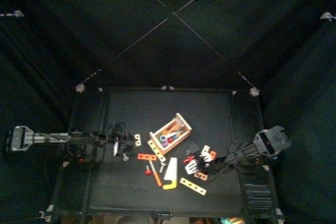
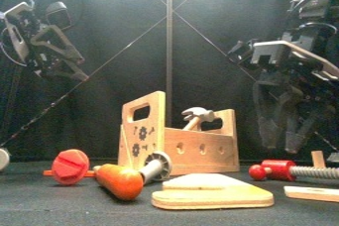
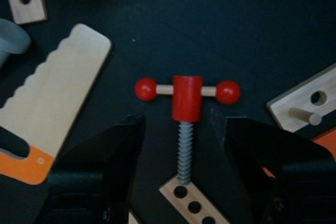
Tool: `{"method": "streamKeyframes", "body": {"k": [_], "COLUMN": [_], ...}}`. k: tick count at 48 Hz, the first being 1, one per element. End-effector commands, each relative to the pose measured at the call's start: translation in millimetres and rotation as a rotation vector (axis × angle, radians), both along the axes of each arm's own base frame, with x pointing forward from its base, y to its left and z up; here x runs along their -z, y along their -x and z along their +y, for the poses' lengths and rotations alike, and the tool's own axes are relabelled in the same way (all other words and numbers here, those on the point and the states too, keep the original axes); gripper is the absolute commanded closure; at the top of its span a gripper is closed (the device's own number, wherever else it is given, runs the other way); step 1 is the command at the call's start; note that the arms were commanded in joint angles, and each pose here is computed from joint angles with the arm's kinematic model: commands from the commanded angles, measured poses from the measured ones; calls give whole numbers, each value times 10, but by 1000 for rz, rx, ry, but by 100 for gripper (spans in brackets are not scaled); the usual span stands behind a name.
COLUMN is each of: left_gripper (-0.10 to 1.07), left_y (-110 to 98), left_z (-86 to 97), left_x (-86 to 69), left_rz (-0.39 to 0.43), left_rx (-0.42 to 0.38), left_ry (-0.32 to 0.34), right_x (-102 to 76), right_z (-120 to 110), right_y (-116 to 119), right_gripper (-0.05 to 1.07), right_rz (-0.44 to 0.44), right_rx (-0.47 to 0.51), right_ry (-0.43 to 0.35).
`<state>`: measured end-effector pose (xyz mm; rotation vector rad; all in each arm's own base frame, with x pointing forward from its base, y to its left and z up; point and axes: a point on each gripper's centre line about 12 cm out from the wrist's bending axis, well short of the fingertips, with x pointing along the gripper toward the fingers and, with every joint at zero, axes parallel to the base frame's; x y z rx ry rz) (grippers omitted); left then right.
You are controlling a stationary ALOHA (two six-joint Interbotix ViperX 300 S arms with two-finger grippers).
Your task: Grab red twisting screw
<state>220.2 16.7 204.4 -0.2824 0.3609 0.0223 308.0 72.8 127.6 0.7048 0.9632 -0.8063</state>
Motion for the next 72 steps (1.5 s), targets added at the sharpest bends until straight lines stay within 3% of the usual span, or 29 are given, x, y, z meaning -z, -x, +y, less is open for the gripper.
{"method": "streamKeyframes", "body": {"k": [1, 72], "left_gripper": [12, 12], "left_y": [-23, -10], "left_z": [-1, 0], "left_x": [-42, -22], "left_rz": [-14, -9], "left_rx": [3, 1], "left_ry": [3, 4], "right_x": [-12, 177], "right_z": [25, -42], "right_y": [-24, -81], "right_gripper": [13, 14], "right_rz": [-2, 58], "right_rx": [9, 28], "right_ry": [-13, 34]}}
